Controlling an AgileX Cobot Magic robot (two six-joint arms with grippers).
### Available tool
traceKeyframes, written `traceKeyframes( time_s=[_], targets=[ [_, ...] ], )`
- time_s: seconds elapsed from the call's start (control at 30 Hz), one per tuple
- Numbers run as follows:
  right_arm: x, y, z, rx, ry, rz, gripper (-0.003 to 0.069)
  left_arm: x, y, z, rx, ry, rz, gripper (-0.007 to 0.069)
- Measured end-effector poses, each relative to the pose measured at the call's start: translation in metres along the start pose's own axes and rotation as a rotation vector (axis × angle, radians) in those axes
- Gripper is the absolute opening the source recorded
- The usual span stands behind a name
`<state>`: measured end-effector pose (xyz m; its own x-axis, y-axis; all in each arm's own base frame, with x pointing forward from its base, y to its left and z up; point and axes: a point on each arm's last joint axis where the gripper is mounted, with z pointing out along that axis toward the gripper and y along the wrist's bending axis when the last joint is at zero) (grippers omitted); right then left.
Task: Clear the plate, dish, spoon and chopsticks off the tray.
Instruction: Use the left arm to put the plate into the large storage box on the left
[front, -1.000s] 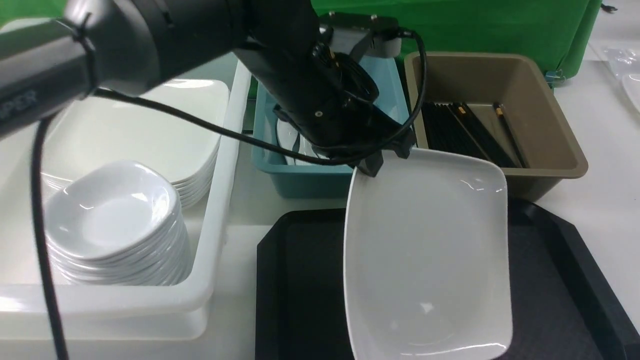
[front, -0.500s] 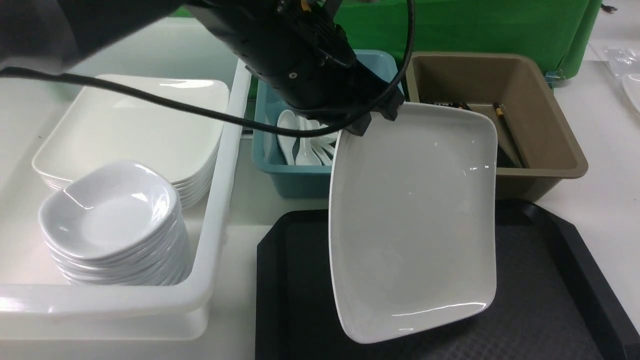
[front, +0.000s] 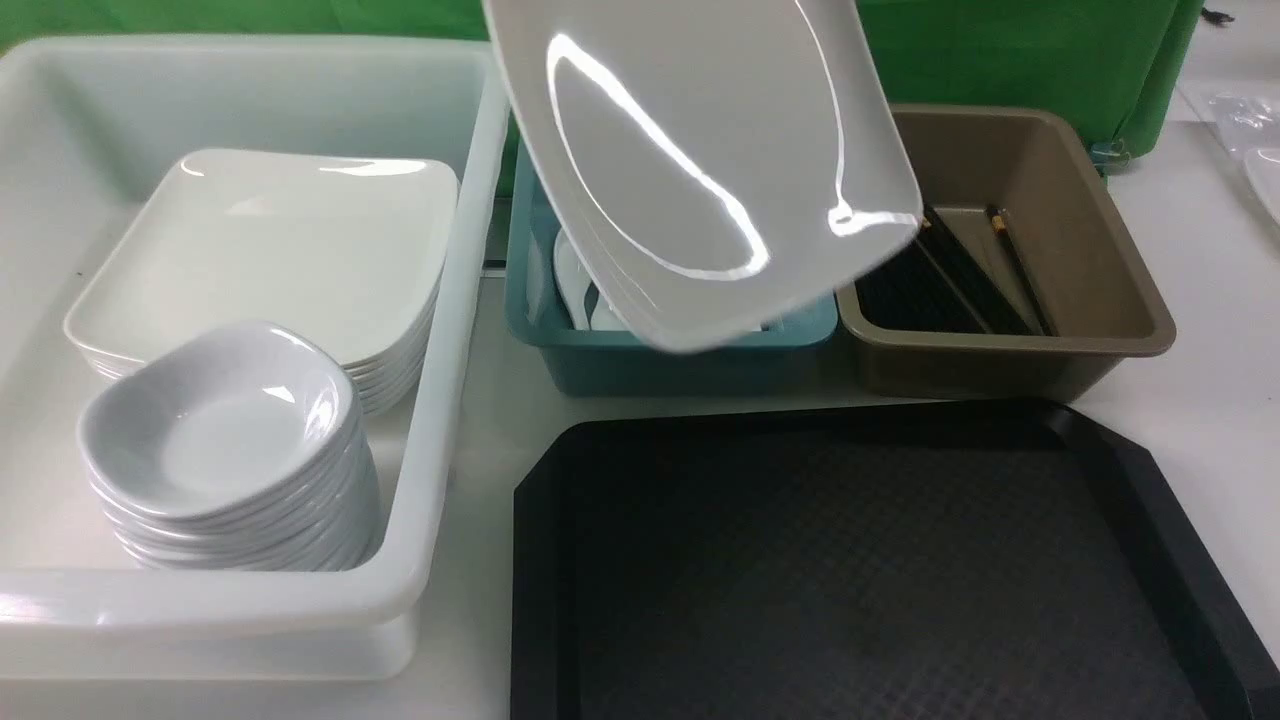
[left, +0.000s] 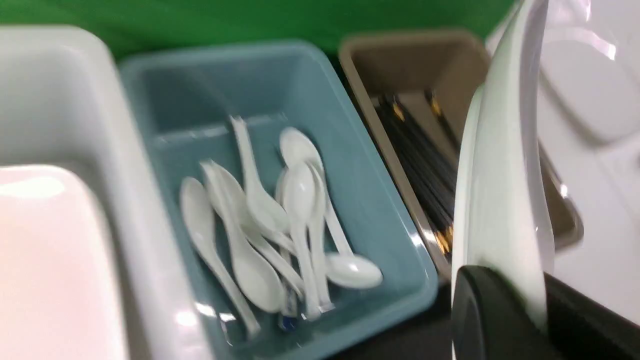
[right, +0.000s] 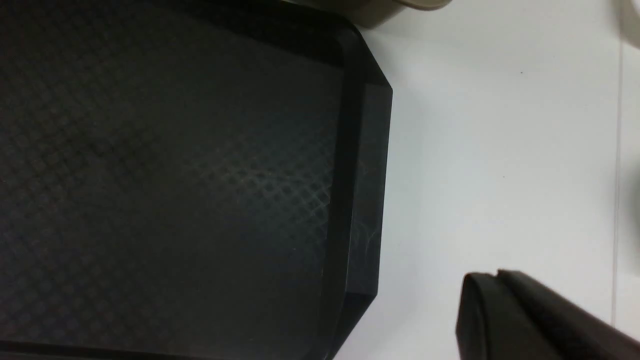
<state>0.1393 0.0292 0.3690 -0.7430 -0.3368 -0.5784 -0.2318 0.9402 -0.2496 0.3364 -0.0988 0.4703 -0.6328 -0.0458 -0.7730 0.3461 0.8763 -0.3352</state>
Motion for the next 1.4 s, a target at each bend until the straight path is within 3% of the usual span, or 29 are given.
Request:
traceKeyframes(
  time_s=[0.13,0.23,0.3,0.5,0.77,1.0,1.4],
  targets=[
    [0.000,0.000,0.000,-0.005,0.001,0.002,0.0066,-0.013,0.068,-0.037,-0.111,-0.089,-0.134,0.0023],
    [0.000,0.001,0.000,-0.015,0.004,0.006,0.0071,-0.015,0.093,-0.051,-0.157,-0.119,-0.179,0.0023],
    [0.000,0.003,0.000,-0.029,0.005,0.012,0.0075,-0.015,0.134,-0.079,-0.233,-0.179,-0.260,0.0027],
    [0.000,0.003,0.000,-0.034,0.005,0.010,0.0084,-0.007,0.186,-0.120,-0.346,-0.257,-0.355,0.0028],
    [0.000,0.003,0.000,-0.038,0.003,0.011,0.0088,0.025,0.228,-0.086,-0.293,-0.181,-0.493,0.0028],
    [0.000,0.004,0.000,-0.045,0.004,0.014,0.0095,0.079,0.266,-0.036,-0.262,-0.215,-0.653,0.0029],
    [0.000,0.004,0.000,-0.048,0.004,0.015,0.0107,0.117,0.295,-0.003,-0.287,-0.176,-0.720,0.0029]
  ],
)
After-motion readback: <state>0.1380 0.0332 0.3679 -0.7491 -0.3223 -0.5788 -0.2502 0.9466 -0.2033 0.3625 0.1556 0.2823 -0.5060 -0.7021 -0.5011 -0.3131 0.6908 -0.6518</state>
